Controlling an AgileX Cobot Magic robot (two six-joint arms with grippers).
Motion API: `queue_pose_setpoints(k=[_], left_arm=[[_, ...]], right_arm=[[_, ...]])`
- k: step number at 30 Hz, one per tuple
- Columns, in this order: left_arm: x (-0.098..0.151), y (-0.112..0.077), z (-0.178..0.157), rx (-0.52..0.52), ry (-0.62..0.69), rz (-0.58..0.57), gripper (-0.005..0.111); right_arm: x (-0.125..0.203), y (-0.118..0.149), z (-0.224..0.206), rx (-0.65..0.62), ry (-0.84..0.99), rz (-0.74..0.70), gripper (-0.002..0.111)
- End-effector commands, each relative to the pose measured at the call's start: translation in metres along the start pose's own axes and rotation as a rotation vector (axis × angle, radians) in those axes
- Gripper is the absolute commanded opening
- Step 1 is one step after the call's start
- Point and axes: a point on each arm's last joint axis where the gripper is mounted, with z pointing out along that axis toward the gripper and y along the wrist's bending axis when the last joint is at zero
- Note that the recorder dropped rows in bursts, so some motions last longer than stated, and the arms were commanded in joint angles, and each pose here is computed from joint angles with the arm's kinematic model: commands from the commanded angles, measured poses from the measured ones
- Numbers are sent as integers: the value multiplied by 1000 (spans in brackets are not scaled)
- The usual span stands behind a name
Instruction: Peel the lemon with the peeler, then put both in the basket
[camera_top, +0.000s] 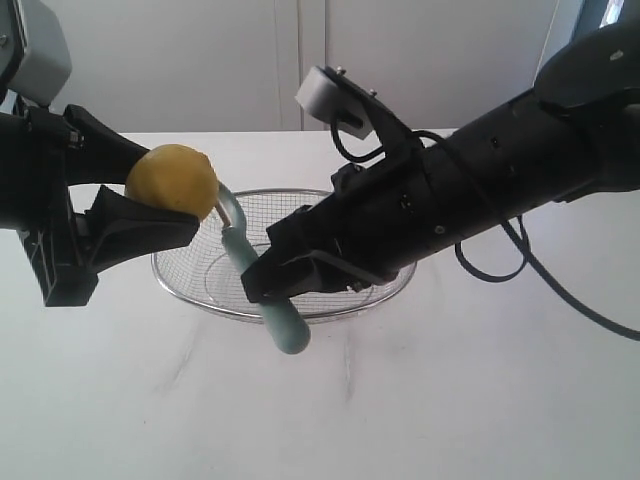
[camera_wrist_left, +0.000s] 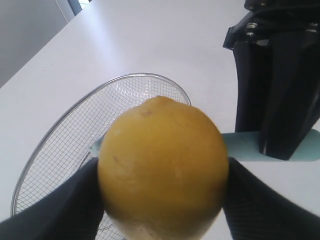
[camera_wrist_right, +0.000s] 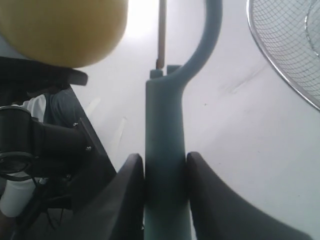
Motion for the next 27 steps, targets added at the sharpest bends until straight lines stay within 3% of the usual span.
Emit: queue_pose_setpoints(k=[1,27], left_arm=[[-2,-1,-1,6,-19,-26,0],[-2,-1,-2,9,-19,-26,0]], right_arm=[[0,5,-1,-48,-4,-14,0],[-7,15,-27,104,-140,-29,0]])
